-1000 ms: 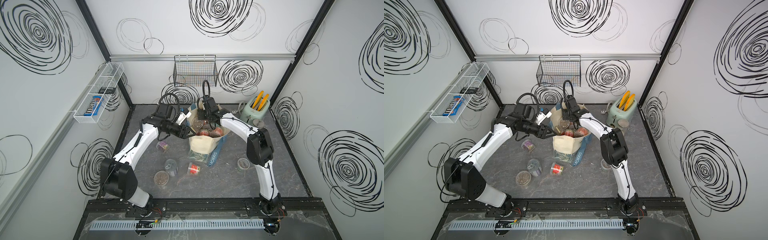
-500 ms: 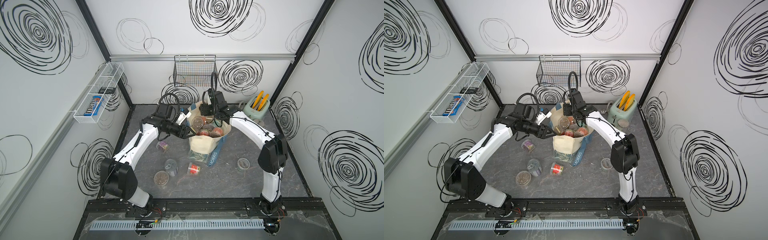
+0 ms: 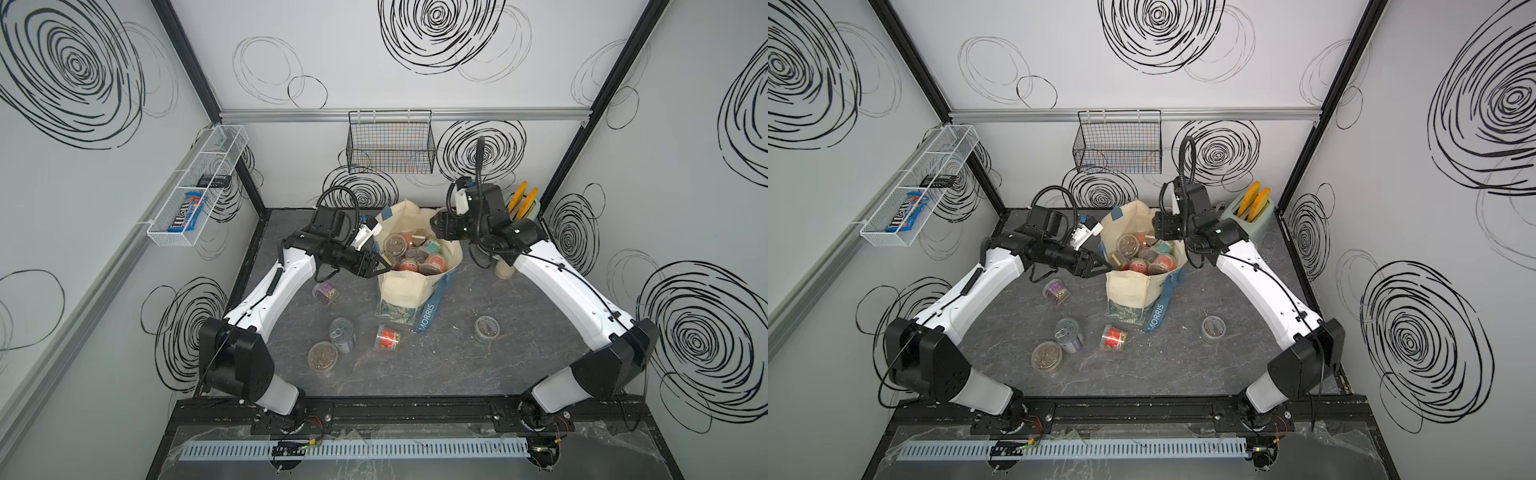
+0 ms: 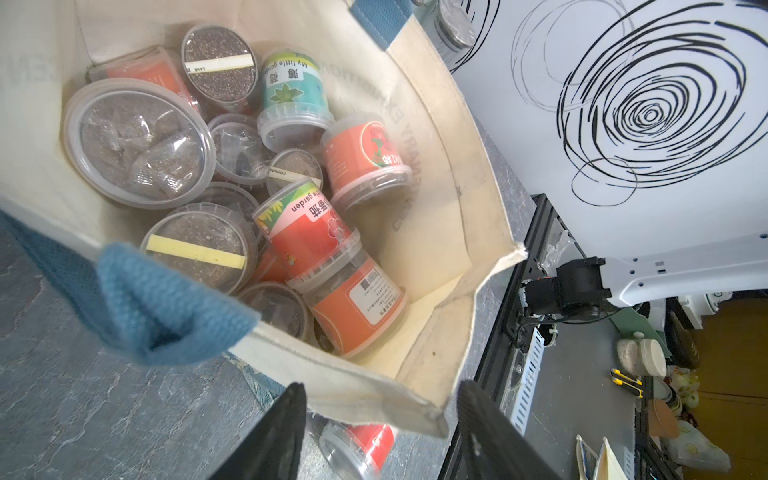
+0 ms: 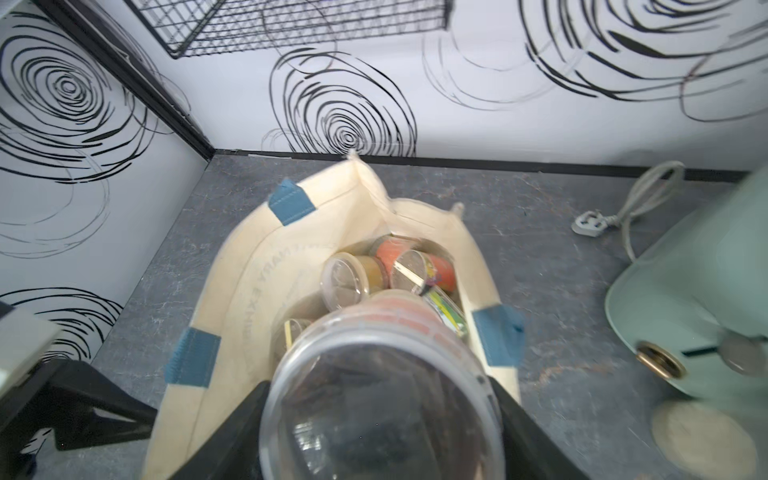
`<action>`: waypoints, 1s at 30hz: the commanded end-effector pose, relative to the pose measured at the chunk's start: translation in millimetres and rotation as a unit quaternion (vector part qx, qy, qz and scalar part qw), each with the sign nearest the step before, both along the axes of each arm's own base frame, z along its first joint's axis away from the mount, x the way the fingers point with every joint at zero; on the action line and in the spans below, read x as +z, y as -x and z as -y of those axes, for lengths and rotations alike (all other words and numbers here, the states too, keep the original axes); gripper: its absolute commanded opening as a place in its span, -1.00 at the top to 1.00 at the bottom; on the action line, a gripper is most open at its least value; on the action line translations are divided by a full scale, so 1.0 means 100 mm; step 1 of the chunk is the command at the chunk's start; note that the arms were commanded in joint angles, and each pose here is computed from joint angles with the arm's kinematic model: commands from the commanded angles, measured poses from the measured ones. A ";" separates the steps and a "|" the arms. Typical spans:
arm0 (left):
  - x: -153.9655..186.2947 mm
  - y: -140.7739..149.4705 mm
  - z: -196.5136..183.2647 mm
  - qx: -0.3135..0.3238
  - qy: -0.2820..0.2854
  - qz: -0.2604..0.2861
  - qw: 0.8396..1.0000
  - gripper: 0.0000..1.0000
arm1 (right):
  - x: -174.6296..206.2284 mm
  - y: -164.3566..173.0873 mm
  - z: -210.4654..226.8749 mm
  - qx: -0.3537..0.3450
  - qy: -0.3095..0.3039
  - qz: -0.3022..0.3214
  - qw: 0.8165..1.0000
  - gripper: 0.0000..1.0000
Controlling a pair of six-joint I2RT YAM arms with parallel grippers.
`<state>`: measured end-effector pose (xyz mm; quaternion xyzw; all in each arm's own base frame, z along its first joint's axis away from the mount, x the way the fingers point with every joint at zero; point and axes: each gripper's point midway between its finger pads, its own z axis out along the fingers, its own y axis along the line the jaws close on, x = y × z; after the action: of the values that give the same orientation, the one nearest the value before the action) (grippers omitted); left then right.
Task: Take out the seed jars from the canvas bag
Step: Place the seed jar at the center of the board.
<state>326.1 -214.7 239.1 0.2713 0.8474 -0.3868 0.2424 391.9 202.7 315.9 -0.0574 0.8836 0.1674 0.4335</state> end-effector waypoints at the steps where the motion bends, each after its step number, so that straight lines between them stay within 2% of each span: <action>1: 0.11 0.01 -0.04 -0.004 0.001 0.028 1.000 -0.26 | -0.14 0.14 0.44 -0.037 0.002 -0.032 0.999 -0.43; 6: 0.11 0.00 -0.05 -0.003 0.000 0.027 1.000 -0.26 | -0.43 0.24 1.04 -0.102 0.019 -0.061 0.993 -0.45; 11: 0.15 0.01 -0.05 -0.005 -0.001 0.034 0.999 -0.26 | -1.01 0.39 1.48 -0.155 0.029 -0.104 0.982 -0.44; 18: 0.14 0.02 -0.06 -0.005 -0.005 0.038 0.999 -0.26 | -1.73 0.59 1.55 -0.165 0.029 -0.162 0.973 -0.44; 30: 0.15 0.02 -0.06 -0.006 -0.005 0.038 0.999 -0.26 | -2.55 0.75 1.67 -0.196 0.066 -0.270 0.940 -0.47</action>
<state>323.9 -212.2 241.6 0.2797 0.8468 -0.3773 0.2496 317.5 39.5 70.0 0.1198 0.9715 0.0368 0.2013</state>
